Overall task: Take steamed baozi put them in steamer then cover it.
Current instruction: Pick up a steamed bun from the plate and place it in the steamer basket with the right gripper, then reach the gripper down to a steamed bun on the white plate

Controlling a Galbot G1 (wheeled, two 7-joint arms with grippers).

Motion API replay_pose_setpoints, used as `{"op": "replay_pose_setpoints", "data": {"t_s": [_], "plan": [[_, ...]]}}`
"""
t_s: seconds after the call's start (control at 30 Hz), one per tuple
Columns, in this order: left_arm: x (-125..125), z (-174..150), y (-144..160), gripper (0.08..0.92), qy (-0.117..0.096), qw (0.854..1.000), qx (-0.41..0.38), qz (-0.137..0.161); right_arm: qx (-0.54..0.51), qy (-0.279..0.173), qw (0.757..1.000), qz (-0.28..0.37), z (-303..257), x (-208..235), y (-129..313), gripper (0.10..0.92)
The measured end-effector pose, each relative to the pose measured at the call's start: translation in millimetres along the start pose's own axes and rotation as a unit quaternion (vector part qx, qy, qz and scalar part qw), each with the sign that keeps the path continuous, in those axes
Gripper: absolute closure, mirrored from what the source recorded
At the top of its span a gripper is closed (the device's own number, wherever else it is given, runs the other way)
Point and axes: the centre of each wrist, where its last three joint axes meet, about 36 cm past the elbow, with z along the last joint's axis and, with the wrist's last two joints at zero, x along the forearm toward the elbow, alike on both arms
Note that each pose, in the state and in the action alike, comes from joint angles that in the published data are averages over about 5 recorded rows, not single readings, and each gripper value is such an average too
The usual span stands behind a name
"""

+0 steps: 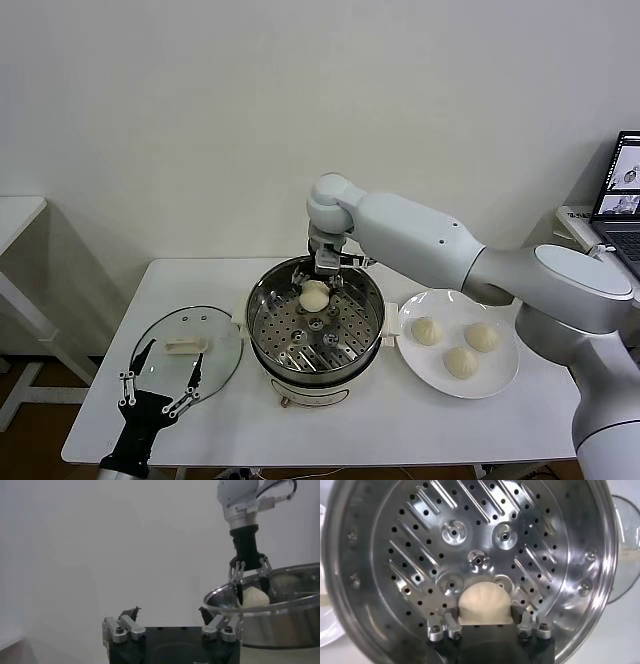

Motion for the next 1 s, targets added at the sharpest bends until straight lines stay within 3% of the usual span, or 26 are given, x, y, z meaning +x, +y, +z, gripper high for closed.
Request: {"op": "replay_pose_setpoints", "data": {"t_s": [0.2,0.4,0.67,1.0], "plan": [[-2.5,0.5,0.2,0.177,-0.001,1.0,0.001,-0.002,-0.057,-0.005,0.998,0.029,6.9,34.6,25.6,0.2],[-5.3,-0.4,-1.2,0.177,-0.002,1.0,0.002,0.001,-0.211,-0.007,0.975,0.073,25.8,87.6,95.3,0.199],[-9.5,-1.9,-3.7,0.177,-0.005,1.0,0.004,0.007,-0.442,-0.009,0.893,0.087,32.9,110.6,221.6,0.2],[-10.0,-4.0,-4.4,0.177,-0.007,1.0,0.004,0.007,-0.591,-0.019,0.804,0.062,13.5,47.8,318.4,0.2]]}}
